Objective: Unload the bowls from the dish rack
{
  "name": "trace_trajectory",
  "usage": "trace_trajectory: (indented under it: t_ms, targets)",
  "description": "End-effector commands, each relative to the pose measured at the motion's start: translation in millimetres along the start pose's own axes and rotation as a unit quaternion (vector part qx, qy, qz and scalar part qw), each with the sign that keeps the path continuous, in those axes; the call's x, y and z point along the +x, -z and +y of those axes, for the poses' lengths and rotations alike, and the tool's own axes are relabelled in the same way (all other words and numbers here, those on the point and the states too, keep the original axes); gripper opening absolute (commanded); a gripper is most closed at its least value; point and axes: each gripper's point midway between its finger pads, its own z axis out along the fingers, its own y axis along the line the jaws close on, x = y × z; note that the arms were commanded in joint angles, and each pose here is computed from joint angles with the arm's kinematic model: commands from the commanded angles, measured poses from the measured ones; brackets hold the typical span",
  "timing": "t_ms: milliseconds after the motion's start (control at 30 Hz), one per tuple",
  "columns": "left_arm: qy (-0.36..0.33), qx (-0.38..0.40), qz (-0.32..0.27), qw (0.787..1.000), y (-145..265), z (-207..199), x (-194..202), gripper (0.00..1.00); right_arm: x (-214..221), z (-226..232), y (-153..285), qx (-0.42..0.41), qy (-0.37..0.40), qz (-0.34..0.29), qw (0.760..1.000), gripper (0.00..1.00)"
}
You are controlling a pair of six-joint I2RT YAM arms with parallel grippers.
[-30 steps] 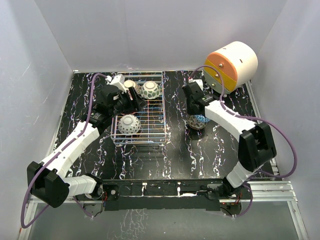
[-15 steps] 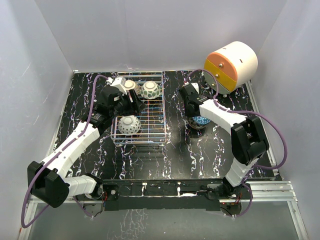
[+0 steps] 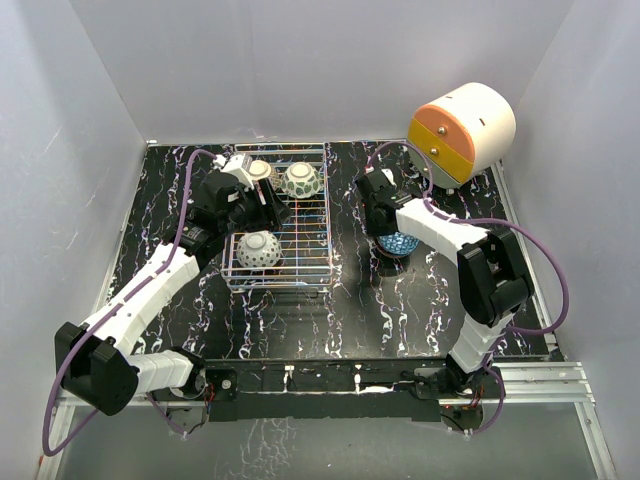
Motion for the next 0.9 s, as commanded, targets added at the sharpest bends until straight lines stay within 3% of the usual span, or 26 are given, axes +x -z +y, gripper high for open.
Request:
trace_trajectory:
  t_ms: [0, 167, 400, 500, 600, 867]
  targets:
    - [-0.004, 0.015, 0.001, 1.000, 0.7, -4.0, -0.7, 0.57, -25.8, 9.6, 8.5, -0.023, -0.015, -0.042, 0.999, 0.23]
    - [-0.004, 0.013, 0.002, 1.000, -0.3, -2.8, -0.6, 0.57, -32.7, 13.4, 22.0, -0.043, -0.025, -0.057, 0.997, 0.35]
    - [-0.004, 0.014, 0.004, 1.000, -2.5, -2.6, 0.5, 0.57, -54.3, 8.2, 53.9, -0.053, -0.045, -0.104, 0.992, 0.37]
    - [-0.002, 0.013, 0.003, 1.000, -2.7, -1.8, 0.6, 0.57, -59.1, 6.3, 65.1, -0.060, -0.053, -0.125, 0.989, 0.37]
    - [-0.001, 0.014, 0.005, 1.000, -3.1, -1.8, 1.8, 0.57, -54.8, 3.7, 69.2, -0.063, -0.057, -0.130, 0.988, 0.30]
    - [-0.001, 0.014, 0.004, 1.000, -1.2, -0.5, 4.2, 0.57, -14.4, -7.5, 65.9, -0.062, -0.059, -0.114, 0.990, 0.22]
